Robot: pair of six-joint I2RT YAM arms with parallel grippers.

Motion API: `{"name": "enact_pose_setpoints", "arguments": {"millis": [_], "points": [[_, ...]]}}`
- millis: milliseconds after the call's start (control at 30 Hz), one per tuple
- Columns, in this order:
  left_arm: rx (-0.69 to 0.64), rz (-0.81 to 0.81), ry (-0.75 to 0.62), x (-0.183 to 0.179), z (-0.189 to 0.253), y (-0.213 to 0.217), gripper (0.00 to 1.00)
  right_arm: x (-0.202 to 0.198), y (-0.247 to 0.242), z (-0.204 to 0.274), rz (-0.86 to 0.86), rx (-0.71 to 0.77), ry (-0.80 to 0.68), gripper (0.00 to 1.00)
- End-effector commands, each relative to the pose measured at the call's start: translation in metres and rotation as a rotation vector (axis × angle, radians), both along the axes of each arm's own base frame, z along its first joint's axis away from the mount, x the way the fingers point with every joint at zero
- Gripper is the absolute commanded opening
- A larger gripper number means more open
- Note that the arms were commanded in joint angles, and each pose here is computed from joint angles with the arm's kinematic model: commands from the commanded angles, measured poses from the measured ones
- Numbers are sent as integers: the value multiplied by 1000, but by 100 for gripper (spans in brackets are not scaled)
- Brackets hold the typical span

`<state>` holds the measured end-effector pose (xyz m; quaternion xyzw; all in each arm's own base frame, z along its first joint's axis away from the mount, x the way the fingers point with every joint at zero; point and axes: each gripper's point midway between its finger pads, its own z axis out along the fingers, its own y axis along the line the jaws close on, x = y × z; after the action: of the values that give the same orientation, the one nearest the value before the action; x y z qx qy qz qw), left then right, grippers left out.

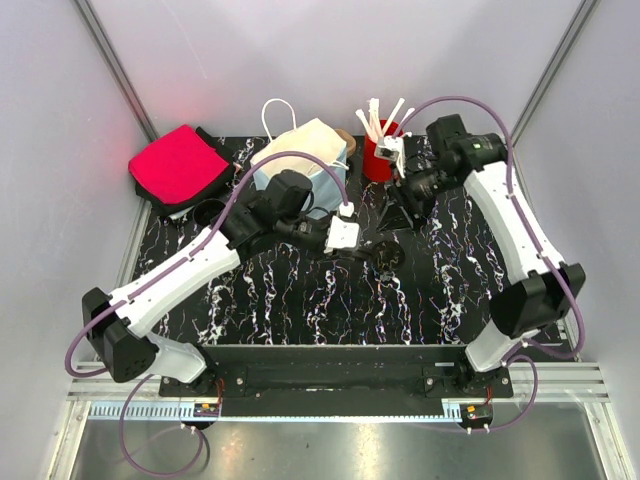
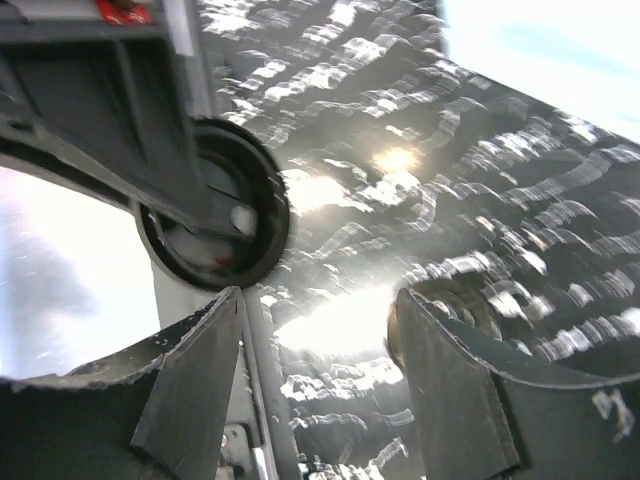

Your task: Pack the takeout coffee

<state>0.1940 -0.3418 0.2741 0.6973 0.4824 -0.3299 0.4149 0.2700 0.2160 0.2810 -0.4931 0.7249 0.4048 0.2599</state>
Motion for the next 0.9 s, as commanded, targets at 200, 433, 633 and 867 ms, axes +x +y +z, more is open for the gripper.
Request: {"name": "enact_pose_setpoints", "arguments": {"millis": [200, 433, 633, 867], "points": [[6, 81, 133, -5, -4, 1, 7, -4, -69, 40, -285, -216, -450, 72], [68, 133, 325, 3, -18, -16, 0, -40, -88, 33, -225, -351, -688, 76], [114, 132, 614, 15, -30, -38, 0, -69, -86, 13, -97, -368, -756, 76], [67, 116, 918, 46, -10, -55, 0, -85, -72, -6, 11, -354, -766, 73]]}}
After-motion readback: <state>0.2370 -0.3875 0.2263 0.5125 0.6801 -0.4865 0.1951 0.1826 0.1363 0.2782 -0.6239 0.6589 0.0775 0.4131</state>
